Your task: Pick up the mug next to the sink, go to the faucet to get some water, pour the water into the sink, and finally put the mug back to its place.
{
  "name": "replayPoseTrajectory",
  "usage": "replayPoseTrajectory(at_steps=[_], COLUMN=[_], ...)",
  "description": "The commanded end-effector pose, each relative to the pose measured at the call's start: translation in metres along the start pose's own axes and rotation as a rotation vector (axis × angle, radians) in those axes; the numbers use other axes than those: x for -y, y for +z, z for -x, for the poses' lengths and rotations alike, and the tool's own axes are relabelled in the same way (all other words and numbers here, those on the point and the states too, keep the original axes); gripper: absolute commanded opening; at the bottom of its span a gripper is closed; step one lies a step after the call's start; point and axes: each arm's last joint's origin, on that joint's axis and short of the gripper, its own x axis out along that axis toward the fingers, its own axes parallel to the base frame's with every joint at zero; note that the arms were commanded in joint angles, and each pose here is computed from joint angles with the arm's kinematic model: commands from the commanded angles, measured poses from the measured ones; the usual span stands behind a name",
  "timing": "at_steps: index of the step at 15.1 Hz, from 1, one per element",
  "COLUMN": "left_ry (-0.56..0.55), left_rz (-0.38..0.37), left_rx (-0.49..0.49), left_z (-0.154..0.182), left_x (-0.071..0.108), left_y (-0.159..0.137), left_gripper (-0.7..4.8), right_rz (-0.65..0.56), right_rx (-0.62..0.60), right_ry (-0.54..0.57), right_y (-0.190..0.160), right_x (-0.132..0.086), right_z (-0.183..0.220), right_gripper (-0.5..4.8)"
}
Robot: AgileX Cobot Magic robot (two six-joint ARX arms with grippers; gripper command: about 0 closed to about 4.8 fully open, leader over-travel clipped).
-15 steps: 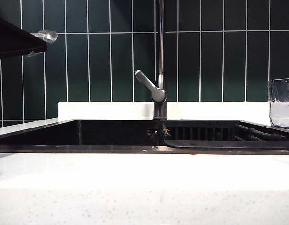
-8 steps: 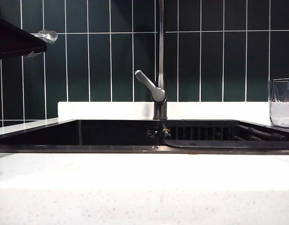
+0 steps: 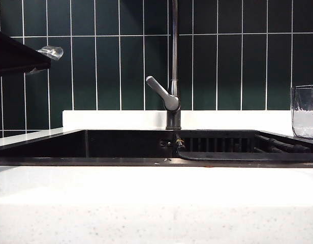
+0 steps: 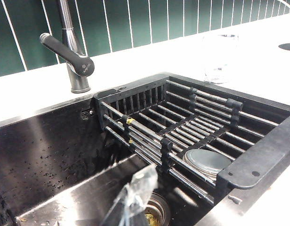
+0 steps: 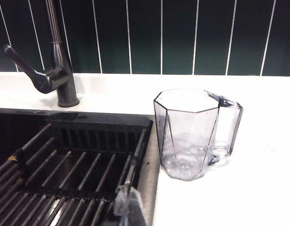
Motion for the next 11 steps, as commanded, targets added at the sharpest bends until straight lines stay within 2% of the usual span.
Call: replayPoseTrajectory(at_steps=[1,3,6,7,9,11], left_ry=[0.005,0.164,0.432,0.486,0.528,0.466], left_rz=[0.004,0.057,0.040,0.033,0.011,-0.006], left_rx=[0.031,0.071,0.116,0.120,0.107,0.090], left_z=[0.004,0.006,0.019,0.024,0.031,0.032], left_x=[-0.002,-0.019,-0.048,-0.053,-0.061,-0.065], left_y=[0.004,0.007,0.009,0.009,0.006,0.004], left_gripper=[-0.03,-0.03,-0.03,-0.03,-0.03,-0.03], right_rz=[0.002,0.003,0.003,0.003,0.003,0.003], right_rx=[0.006,0.002,0.002,0.002,0.001,-0.001], right_ry=[0.001,0.000,0.000,0.000,0.000,-0.001], right_y=[-0.001,-0.001,-0.001,-0.001,-0.001,-0.002], right_x=[0.000,0.000,0.000,0.000,0.000,0.000], right_z=[0.000,0.000,0.000,0.000,0.000,0.000], right_gripper=[-0.06,-0.05,-0.06,-0.05,-0.05,-0.05])
